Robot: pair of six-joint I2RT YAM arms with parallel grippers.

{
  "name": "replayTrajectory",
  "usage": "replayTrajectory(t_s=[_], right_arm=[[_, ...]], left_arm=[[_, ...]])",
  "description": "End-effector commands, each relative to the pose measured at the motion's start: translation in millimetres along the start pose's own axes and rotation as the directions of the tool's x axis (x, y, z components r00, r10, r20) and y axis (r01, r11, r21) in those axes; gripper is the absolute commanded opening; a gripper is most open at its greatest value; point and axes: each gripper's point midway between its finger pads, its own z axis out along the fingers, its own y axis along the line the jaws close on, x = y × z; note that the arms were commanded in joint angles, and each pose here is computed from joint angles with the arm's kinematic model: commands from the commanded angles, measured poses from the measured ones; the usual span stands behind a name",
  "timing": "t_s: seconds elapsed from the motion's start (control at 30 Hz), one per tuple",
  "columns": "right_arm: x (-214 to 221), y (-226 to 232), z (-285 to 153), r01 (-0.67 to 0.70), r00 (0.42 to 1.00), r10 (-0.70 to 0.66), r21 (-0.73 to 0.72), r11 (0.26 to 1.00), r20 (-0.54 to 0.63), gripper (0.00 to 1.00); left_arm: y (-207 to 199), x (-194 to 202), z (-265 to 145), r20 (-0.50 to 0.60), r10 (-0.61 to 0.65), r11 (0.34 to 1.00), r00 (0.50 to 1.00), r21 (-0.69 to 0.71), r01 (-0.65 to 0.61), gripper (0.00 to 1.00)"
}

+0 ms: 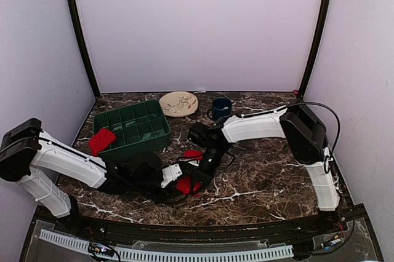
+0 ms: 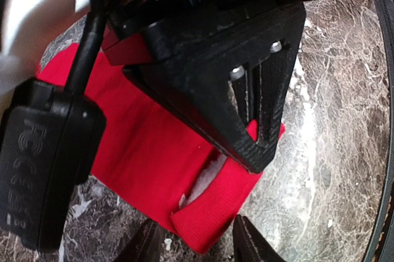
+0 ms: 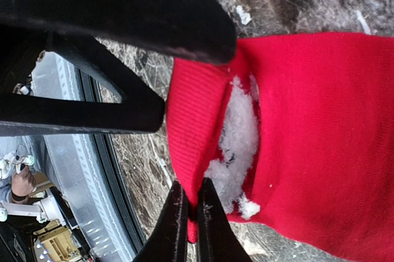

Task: Roll the socks
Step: Roll the sock at the center of the board.

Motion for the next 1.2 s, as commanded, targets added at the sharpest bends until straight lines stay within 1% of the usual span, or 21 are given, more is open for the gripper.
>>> replayTrajectory(t_s=[0.0, 0.13, 0.3, 0.4, 0.53, 0.77, 0.97, 1.17], right_arm=[[-1, 0, 0, -0.008, 1.0, 0.008, -0.036, 0.999, -0.002, 0.05], [-2, -1, 0, -0.013, 1.0, 0.013, -0.043, 0.999, -0.003, 0.05], [-3, -1, -1, -0.013, 1.0, 0.013, -0.046, 0.999, -0.001, 0.05], [-2, -2, -1, -0.018, 1.0, 0.017, -0.048, 0.999, -0.001, 0.05], [-2, -2, -2, -0.018, 1.0, 0.018, -0.057, 0.998, 0.002, 0.04], [-1, 0, -2, -0.017, 1.0, 0.018, -0.074, 0.997, 0.002, 0.04], [2, 0, 0, -0.024, 1.0, 0.024, -0.083, 0.996, -0.007, 0.04], [4, -3, 2, -0.033, 0.999, 0.032, -0.076, 0.997, -0.018, 0.04]], left_arm=[[-4, -20, 0, 0.055, 0.089, 0.996, 0.995, 0.015, -0.089, 0.43], [-13, -23, 0, 0.071, 0.129, 0.989, 0.989, 0.058, -0.133, 0.43], [-22, -17, 3, 0.043, 0.175, 0.977, 0.984, 0.117, -0.179, 0.41], [-26, -14, 4, 0.035, 0.187, 0.972, 0.982, 0.138, -0.19, 0.39], [-28, -7, 9, -0.005, 0.194, 0.969, 0.981, 0.158, -0.19, 0.36], [-20, -3, 19, -0.046, 0.203, 0.974, 0.978, 0.116, -0.196, 0.34], [-11, -5, 21, -0.047, 0.216, 0.975, 0.975, 0.061, -0.213, 0.33], [-10, 1, 22, -0.072, 0.237, 0.971, 0.969, 0.058, -0.233, 0.31]])
